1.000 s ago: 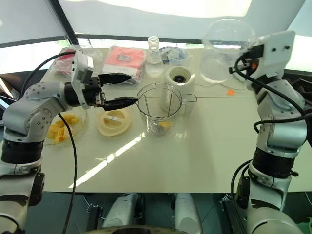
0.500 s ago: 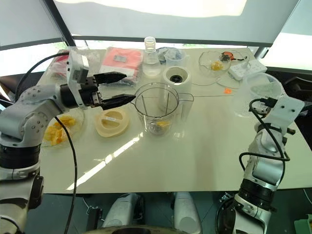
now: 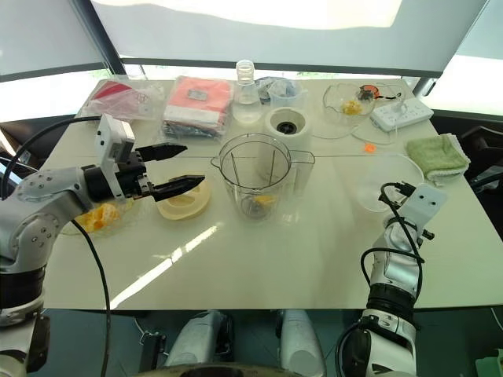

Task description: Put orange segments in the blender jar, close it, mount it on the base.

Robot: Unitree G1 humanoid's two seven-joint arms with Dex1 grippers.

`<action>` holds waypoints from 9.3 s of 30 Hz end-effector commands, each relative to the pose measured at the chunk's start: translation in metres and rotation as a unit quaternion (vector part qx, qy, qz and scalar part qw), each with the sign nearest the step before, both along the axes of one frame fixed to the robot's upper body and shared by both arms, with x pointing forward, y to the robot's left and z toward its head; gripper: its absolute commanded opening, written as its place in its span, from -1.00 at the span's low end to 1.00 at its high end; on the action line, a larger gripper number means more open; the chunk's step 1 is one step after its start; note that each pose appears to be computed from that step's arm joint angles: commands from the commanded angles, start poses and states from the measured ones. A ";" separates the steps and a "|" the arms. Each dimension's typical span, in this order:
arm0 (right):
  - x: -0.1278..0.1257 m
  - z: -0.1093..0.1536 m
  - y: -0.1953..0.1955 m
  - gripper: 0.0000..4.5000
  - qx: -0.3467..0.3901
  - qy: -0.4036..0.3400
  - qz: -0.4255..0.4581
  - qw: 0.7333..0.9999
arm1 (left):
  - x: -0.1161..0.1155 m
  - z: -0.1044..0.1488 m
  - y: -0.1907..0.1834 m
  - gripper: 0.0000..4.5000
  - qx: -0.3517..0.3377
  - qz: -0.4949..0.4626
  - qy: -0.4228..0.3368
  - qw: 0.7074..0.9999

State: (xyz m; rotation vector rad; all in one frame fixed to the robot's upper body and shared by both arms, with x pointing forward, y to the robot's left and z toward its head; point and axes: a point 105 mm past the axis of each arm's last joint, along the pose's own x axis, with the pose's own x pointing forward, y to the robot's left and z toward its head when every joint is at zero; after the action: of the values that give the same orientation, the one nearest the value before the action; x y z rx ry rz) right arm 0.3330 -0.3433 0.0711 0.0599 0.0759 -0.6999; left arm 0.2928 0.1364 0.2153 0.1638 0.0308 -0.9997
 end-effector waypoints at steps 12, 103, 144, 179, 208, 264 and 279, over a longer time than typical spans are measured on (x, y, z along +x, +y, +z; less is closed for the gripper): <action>0.004 0.003 0.000 -0.38 -0.017 -0.016 -0.036 0.999 | -0.003 0.003 -0.012 1.00 -0.010 -0.004 -0.013 1.000; -0.110 0.086 0.187 1.00 0.050 0.044 0.605 0.794 | 0.131 0.037 0.013 -0.88 0.402 -0.094 -0.145 0.899; -0.042 0.076 0.177 1.00 -0.020 -0.017 0.470 0.882 | 0.069 0.054 -0.150 -0.88 0.445 -0.374 -0.080 0.810; -0.003 0.072 0.198 -0.58 -0.056 -0.079 0.438 0.894 | 0.060 -0.001 -0.122 -0.88 0.506 -0.433 -0.014 0.746; 0.003 0.070 0.194 -0.58 -0.058 -0.067 0.408 0.909 | 0.044 -0.023 -0.147 -0.88 0.319 -0.255 0.228 0.884; 0.005 0.070 0.188 -0.58 -0.073 -0.060 0.411 0.907 | 0.039 -0.056 -0.104 -0.88 0.385 -0.272 0.196 0.860; 0.007 0.074 0.191 -0.58 -0.070 -0.060 0.409 0.908 | 0.046 -0.082 -0.095 -0.88 0.326 -0.083 0.302 0.892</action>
State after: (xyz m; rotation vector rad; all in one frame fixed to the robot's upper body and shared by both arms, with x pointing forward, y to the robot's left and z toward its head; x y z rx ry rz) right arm 0.3388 -0.1398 0.1073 -0.0674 0.0696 0.1997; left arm 0.3411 0.0169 0.2107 0.6115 0.5961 -1.2646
